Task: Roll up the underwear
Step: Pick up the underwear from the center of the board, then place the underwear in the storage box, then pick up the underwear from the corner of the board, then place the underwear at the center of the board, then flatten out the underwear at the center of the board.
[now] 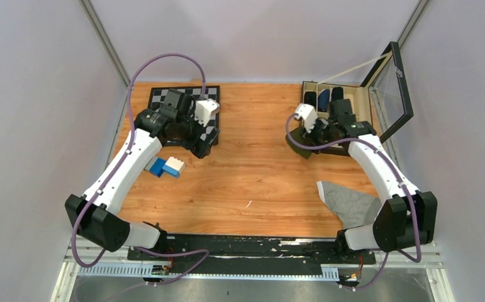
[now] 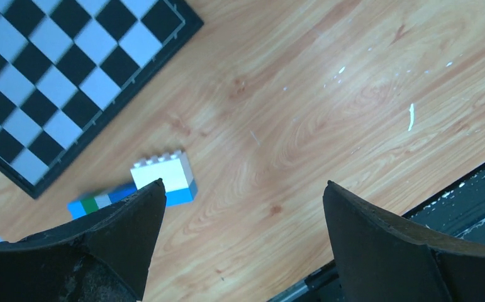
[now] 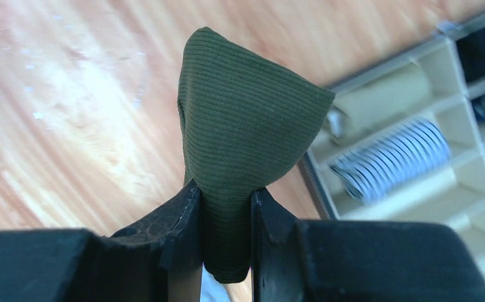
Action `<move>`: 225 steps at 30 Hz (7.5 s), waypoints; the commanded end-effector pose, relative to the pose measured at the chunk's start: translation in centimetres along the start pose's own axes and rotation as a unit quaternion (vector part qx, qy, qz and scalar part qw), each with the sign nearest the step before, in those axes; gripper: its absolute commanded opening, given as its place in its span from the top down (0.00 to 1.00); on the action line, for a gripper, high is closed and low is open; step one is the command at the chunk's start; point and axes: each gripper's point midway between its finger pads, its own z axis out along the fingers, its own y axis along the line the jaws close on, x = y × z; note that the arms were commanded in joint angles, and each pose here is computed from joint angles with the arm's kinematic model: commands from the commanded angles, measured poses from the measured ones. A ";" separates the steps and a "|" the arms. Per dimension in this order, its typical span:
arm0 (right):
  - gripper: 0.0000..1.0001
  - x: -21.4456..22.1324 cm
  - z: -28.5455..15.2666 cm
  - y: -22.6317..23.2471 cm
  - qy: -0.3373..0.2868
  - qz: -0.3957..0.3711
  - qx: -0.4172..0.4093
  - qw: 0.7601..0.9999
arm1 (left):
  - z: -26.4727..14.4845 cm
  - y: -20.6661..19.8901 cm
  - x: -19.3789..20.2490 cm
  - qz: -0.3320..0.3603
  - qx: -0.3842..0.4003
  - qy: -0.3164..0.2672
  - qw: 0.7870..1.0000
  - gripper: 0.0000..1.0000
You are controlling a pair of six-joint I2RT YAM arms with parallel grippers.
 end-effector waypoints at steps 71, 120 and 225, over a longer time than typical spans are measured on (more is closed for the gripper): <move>0.43 9.5 -1.0 -15.2 0.147 0.375 0.179 0.898 | -2.1 1.2 6.2 -0.145 -0.017 -0.058 0.988 0.01; 0.57 25.6 -14.1 7.1 0.289 0.380 0.143 0.867 | -5.0 -4.9 5.9 -0.054 0.135 -0.092 0.985 0.00; 0.58 6.1 -13.1 0.2 -0.089 0.396 0.032 0.913 | 17.9 -26.7 0.1 0.626 0.156 -0.050 0.762 0.38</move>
